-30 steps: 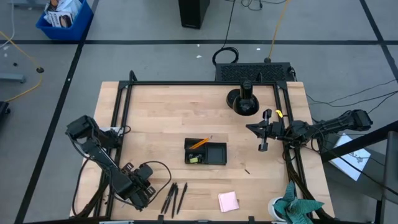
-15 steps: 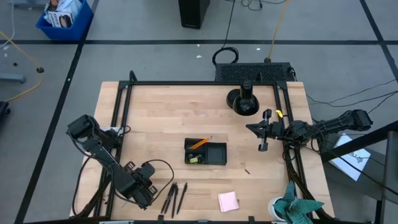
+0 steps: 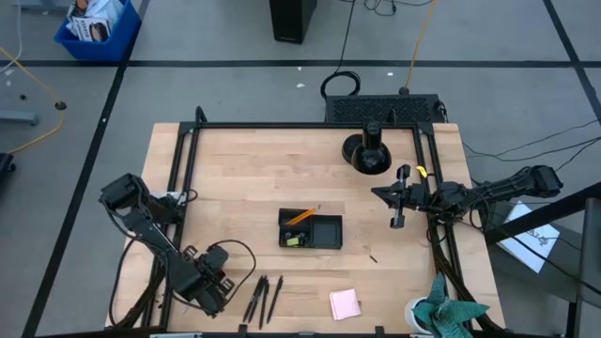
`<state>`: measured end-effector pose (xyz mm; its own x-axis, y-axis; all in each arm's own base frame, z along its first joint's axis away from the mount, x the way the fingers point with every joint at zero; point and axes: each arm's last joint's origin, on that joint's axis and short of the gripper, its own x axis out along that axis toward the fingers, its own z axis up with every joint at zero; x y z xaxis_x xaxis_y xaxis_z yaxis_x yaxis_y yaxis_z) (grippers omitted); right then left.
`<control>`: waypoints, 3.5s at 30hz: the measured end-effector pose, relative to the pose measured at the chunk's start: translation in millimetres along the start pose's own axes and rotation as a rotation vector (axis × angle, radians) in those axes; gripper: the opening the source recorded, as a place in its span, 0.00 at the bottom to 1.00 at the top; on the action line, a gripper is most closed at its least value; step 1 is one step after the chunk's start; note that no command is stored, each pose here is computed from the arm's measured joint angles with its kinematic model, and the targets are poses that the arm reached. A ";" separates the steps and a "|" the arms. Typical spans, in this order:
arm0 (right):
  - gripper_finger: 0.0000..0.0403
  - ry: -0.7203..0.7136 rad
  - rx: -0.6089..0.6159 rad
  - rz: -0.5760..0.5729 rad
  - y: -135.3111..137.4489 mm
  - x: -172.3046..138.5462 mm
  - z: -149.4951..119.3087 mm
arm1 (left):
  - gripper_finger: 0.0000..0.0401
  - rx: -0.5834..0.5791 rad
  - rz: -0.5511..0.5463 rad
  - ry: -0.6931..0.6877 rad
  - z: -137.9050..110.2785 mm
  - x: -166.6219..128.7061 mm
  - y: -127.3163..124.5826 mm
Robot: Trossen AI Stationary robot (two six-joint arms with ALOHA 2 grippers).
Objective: Pick and place office supplies into organizer
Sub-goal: Put the red scissors into the black desk organizer
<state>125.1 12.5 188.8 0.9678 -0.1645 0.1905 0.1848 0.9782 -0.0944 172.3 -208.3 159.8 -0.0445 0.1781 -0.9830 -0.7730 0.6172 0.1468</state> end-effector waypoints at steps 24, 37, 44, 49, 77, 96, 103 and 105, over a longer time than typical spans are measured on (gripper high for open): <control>0.00 0.000 0.000 0.000 0.0 0.0 0.0 | 0.14 0.031 -0.175 -0.227 -12.9 36.0 8.6; 0.00 0.000 0.000 0.000 0.0 0.0 0.0 | 0.01 0.113 -0.306 -0.590 -2.1 33.8 -3.9; 0.00 0.000 0.000 0.000 0.0 0.0 0.0 | 0.00 0.194 -0.404 -0.845 18.1 0.3 -8.7; 0.00 0.000 0.000 0.000 0.0 0.0 0.0 | 0.00 0.231 -0.477 -0.932 35.2 -37.4 -0.3; 0.00 0.001 -0.003 -0.003 -0.1 0.0 0.0 | 0.45 0.664 -0.261 -0.438 92.8 9.0 -8.0; 0.00 0.002 -0.012 -0.007 -0.2 0.0 -0.1 | 0.35 0.715 -0.248 -0.290 120.0 16.4 2.0; 0.00 0.003 -0.013 -0.008 -0.2 0.0 -0.2 | 0.34 0.709 -0.259 -0.286 120.0 16.2 1.4; 0.00 0.003 -0.013 -0.008 -0.2 0.0 -0.2 | 0.34 0.706 -0.270 -0.294 120.4 15.7 0.3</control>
<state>125.0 12.3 188.6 0.9667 -0.1727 0.1886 0.1947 0.9752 -0.1053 247.6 -113.1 157.7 0.3305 0.0877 -0.9397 -0.1469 0.9883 0.0406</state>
